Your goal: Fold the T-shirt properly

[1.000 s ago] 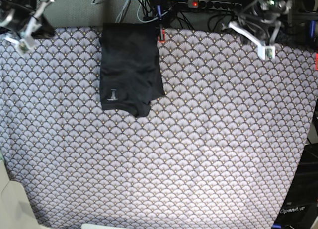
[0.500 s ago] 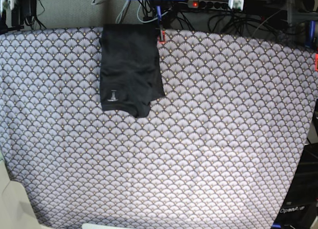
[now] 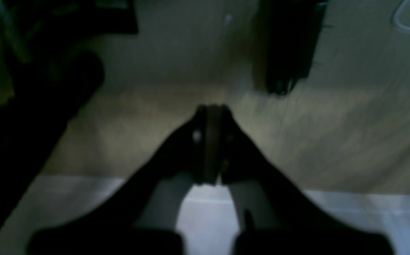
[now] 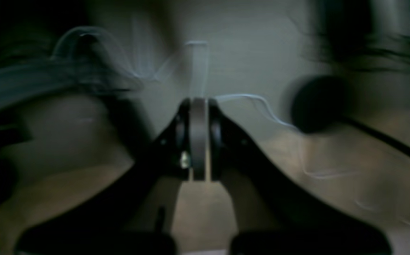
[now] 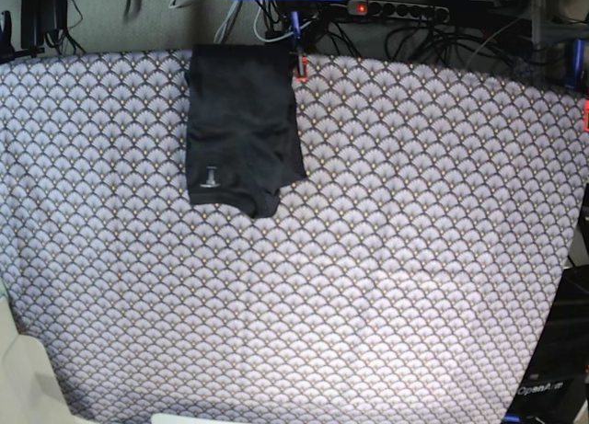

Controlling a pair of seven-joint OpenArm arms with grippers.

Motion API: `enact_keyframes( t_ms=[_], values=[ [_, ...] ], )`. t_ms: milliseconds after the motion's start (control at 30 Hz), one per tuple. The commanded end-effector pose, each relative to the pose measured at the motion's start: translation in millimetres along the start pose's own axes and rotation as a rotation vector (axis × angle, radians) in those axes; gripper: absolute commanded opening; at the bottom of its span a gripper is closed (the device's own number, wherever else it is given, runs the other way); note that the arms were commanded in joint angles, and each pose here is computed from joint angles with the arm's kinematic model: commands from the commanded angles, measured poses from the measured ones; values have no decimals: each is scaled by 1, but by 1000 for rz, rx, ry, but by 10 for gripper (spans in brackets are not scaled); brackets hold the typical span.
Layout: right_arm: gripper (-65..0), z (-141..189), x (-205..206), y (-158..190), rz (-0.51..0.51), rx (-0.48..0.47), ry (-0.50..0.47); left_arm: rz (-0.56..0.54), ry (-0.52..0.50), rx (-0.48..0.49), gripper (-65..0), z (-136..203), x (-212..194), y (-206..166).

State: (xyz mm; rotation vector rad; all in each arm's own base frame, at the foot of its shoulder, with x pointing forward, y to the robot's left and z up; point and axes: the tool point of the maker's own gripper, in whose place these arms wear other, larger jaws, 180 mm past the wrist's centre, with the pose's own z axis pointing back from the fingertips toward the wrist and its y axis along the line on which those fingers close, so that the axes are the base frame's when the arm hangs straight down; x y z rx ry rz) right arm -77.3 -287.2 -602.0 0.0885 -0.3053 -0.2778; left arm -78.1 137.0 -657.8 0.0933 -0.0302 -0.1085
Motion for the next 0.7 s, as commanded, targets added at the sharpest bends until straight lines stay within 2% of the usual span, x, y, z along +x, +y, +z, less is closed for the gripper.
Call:
enact_keyframes(
  t_ms=[0, 33, 100, 167, 233, 333, 433, 667],
  values=[
    [-650, -4, -17, 4, 60, -15, 70, 34, -146, 28, -650, -4, 58, 10],
    [-650, -12, -17, 6, 128, -47, 92, 69, -208, 38, -650, -4, 88, 15],
    [-650, -26, -21, 15, 262, -119, 143, 159, -245, 66, -650, -5, 119, 29],
    [-650, -38, -24, 28, 370, -192, 198, 215, -206, 86, -650, -7, 119, 42],
    [-650, -47, -21, 44, 433, -226, 208, 236, -161, 103, -650, -9, 108, 53],
    [-650, -57, -12, 58, 427, -243, 205, 232, -94, 159, -650, -9, 84, 65],
    [-650, -67, 4, 74, 410, -287, 196, 213, -107, 259, -650, -5, 89, 85],
    [-650, -63, 19, 56, 444, -409, 165, 220, -125, 273, -650, -4, 101, 90]
  ],
)
